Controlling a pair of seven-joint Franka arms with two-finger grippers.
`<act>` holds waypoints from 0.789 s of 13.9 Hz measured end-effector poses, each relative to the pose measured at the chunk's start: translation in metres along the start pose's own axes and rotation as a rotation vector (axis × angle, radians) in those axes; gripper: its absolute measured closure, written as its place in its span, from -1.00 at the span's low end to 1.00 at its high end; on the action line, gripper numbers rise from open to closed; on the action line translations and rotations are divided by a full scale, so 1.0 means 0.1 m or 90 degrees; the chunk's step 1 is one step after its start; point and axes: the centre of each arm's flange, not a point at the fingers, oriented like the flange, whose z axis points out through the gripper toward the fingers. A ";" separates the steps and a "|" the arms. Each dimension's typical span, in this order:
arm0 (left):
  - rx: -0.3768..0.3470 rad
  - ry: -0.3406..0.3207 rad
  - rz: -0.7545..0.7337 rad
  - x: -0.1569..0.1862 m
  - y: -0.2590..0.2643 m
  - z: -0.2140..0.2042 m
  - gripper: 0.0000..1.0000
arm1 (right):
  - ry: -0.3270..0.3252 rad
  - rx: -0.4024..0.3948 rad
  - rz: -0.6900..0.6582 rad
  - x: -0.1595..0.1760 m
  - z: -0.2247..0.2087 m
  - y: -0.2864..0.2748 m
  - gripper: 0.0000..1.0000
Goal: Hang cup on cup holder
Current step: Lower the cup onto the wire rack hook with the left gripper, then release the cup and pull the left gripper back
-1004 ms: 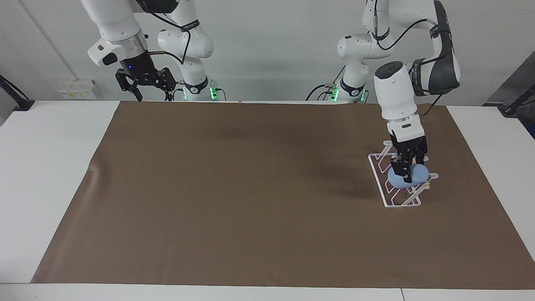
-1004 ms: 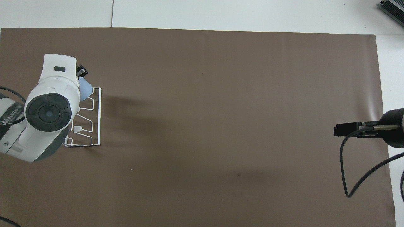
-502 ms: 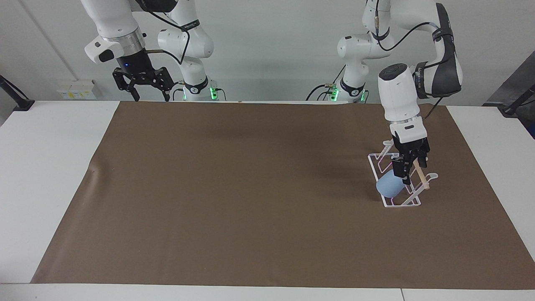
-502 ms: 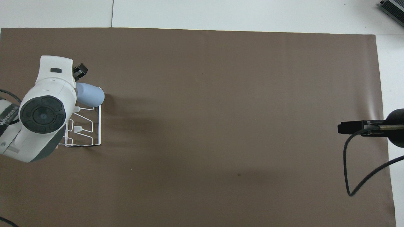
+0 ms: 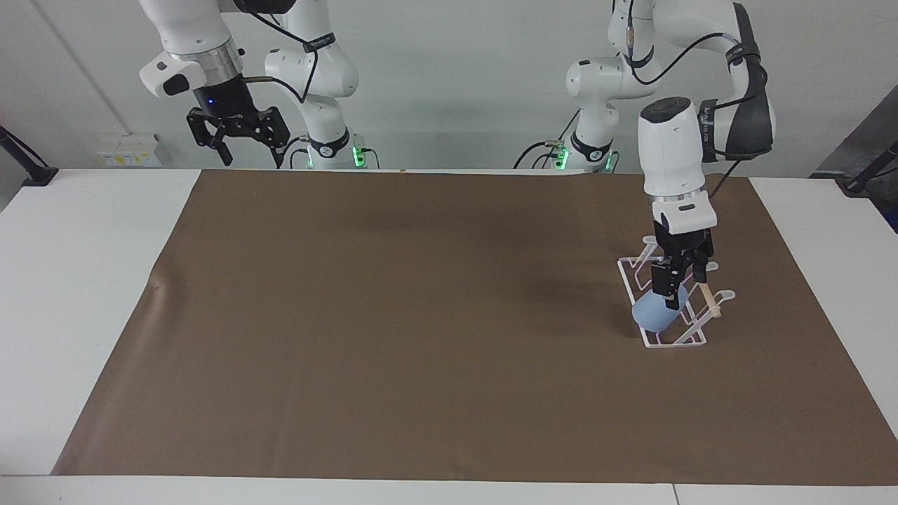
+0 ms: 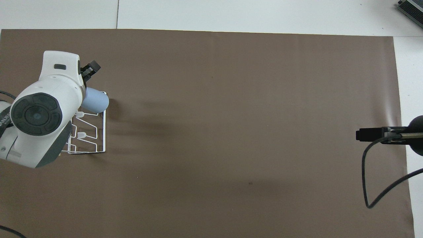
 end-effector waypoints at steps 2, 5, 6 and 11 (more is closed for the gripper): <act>-0.024 -0.013 0.002 -0.13 0.20 -0.14 -1.00 | 0.000 0.000 0.000 0.00 0.00 0.00 -1.00; -0.035 -0.037 -0.006 -0.22 0.46 -0.42 -1.00 | 0.001 0.000 0.000 0.00 0.00 0.00 -1.00; -0.033 -0.046 -0.013 -0.21 0.54 -0.56 -1.00 | 0.001 0.000 0.000 0.00 0.00 0.00 -1.00; -0.038 -0.096 -0.005 0.06 0.59 -1.39 -1.00 | 0.001 0.000 0.000 0.00 -0.01 0.00 -1.00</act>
